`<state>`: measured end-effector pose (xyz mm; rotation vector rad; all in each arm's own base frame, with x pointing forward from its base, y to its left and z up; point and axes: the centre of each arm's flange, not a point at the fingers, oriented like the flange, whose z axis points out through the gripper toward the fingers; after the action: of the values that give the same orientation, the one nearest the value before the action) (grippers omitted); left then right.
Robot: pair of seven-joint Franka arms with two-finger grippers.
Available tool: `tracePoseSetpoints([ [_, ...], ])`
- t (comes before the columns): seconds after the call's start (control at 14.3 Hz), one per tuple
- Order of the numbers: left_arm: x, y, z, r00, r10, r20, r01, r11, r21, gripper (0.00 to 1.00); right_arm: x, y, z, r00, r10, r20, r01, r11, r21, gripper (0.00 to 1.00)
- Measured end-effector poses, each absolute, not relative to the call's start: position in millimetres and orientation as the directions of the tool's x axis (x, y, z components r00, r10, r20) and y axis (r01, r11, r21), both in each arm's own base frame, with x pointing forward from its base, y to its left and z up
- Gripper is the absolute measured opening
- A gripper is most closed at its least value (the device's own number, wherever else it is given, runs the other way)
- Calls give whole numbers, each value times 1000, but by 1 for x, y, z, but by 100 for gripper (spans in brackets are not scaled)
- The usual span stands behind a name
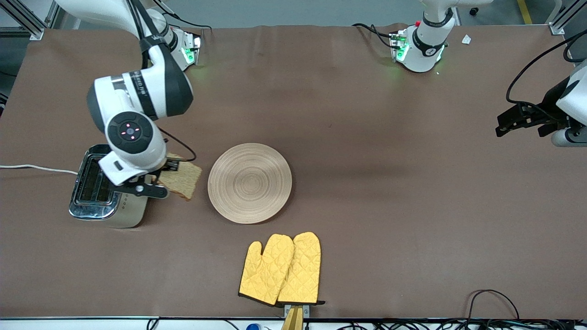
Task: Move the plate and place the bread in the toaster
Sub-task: 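Lift the bread with the right gripper and carry it over the toaster, then lower the bread into the toaster slot with the right gripper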
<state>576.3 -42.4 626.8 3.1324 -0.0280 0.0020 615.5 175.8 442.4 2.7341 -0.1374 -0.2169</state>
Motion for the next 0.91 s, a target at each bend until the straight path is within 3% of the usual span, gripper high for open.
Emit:
tracePoseSetpoints([
  [0.56,577,-38,637,1000,-4,22,-4,-1000,10,100,612,109,464,958,-124,-258,82,-746,661,3],
  [0.91,577,-38,638,1000,-4,24,-4,-1000,10,100,622,101,436,936,-90,-341,215,-622,753,3],
])
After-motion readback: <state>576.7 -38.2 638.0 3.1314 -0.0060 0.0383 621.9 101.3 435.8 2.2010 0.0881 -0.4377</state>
